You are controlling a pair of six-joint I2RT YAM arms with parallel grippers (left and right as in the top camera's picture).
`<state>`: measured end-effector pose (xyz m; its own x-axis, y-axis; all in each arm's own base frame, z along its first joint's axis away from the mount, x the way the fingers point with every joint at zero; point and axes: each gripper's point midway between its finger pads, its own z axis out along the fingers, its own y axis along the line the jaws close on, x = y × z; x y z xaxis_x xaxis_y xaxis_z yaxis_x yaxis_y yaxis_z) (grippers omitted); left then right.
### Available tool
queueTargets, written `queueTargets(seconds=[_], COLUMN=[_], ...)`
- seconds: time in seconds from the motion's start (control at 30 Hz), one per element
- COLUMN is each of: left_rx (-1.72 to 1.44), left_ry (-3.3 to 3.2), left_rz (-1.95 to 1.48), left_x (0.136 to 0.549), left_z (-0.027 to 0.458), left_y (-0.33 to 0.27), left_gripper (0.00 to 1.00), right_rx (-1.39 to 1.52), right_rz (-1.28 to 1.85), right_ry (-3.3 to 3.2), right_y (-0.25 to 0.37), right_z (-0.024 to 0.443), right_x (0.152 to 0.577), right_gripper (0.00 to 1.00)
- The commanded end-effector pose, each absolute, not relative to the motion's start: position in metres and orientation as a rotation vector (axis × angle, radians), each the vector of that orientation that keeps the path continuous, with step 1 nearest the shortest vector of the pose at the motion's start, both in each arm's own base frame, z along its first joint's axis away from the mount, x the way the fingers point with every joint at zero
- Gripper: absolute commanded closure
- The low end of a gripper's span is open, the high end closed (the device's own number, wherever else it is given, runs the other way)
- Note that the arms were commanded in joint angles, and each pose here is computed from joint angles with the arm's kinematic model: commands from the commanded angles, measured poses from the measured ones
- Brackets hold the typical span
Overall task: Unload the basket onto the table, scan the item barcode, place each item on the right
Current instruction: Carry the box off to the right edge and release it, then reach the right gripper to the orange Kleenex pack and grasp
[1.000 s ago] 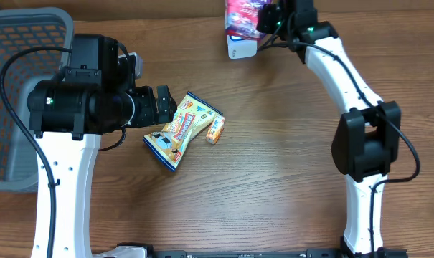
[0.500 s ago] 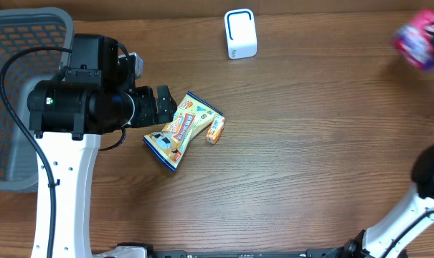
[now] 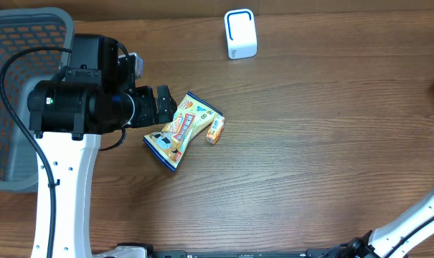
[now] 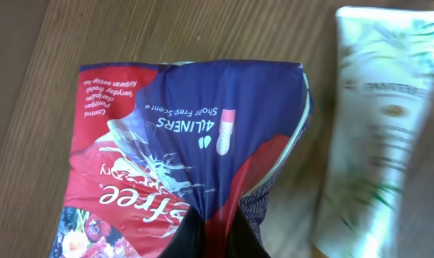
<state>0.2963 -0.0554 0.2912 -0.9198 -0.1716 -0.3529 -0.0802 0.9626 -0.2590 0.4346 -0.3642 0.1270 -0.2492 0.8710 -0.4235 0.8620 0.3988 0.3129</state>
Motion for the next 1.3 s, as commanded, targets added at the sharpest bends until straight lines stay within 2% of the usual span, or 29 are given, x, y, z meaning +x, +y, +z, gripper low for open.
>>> queueTargets(seconds=[0.0, 0.2, 0.23, 0.33, 0.4, 0.47, 0.5, 0.6, 0.73, 0.8, 0.87, 0.9, 1.0, 1.03, 1.07, 1.2, 1.27], left_rx=[-0.171, -0.171, -0.171, -0.171, -0.171, -0.171, -0.171, -0.171, -0.171, -0.171, -0.171, -0.171, -0.171, -0.171, -0.171, -0.171, -0.171], left_ry=[2.728, 2.728, 2.728, 2.728, 2.728, 2.728, 2.728, 2.728, 2.728, 2.728, 2.728, 2.728, 2.728, 2.728, 2.728, 2.728, 2.728], left_rz=[-0.324, -0.324, -0.324, -0.324, -0.324, -0.324, -0.324, -0.324, -0.324, -0.324, -0.324, -0.324, -0.324, -0.324, -0.324, -0.324, -0.324], left_x=[0.297, 0.297, 0.297, 0.297, 0.297, 0.297, 0.297, 0.297, 0.297, 0.297, 0.297, 0.297, 0.297, 0.297, 0.297, 0.297, 0.297], left_z=[0.292, 0.292, 0.292, 0.292, 0.292, 0.292, 0.292, 0.292, 0.292, 0.292, 0.292, 0.292, 0.292, 0.292, 0.292, 0.292, 0.292], left_y=[-0.054, -0.054, -0.054, -0.054, -0.054, -0.054, -0.054, -0.054, -0.054, -0.054, -0.054, -0.054, -0.054, -0.054, -0.054, -0.054, -0.054], left_gripper=[0.00, 0.00, 0.00, 0.00, 0.00, 0.00, 0.00, 0.00, 0.00, 0.00, 0.00, 0.00, 0.00, 0.00, 0.00, 0.00, 0.00], right_rx=[1.451, 1.538, 1.542, 1.545, 1.550, 1.567, 1.564, 1.523, 1.238, 1.062, 0.726, 0.627, 0.528, 0.521, 0.480, 0.129, -0.004], right_rz=[0.049, -0.159, -0.183, -0.199, -0.206, -0.195, -0.184, -0.105, 0.194, 0.419, 0.746, 0.836, 1.033, 1.061, 1.090, 1.170, 1.139], right_ry=[2.132, 2.099, 2.096, 2.108, 2.127, 2.130, 2.128, 2.102, 2.086, 2.048, 2.037, 2.050, 2.153, 2.202, 2.261, 2.462, 2.643], right_y=[-0.366, -0.394, -0.399, -0.404, -0.406, -0.406, -0.405, -0.398, -0.357, -0.317, -0.238, -0.210, -0.139, -0.120, -0.095, 0.013, 0.078], right_z=[0.110, 0.094, 0.094, 0.093, 0.093, 0.102, 0.108, 0.141, 0.211, 0.253, 0.302, 0.309, 0.302, 0.294, 0.286, 0.258, 0.228], right_x=[0.447, 0.429, 0.425, 0.416, 0.409, 0.402, 0.402, 0.407, 0.442, 0.463, 0.485, 0.488, 0.488, 0.488, 0.486, 0.468, 0.451], right_gripper=[0.96, 0.92, 0.86, 0.48, 0.28, 0.12, 0.09, 0.07, 0.07, 0.07, 0.07, 0.07, 0.07, 0.01, 0.00, 0.00, 0.00])
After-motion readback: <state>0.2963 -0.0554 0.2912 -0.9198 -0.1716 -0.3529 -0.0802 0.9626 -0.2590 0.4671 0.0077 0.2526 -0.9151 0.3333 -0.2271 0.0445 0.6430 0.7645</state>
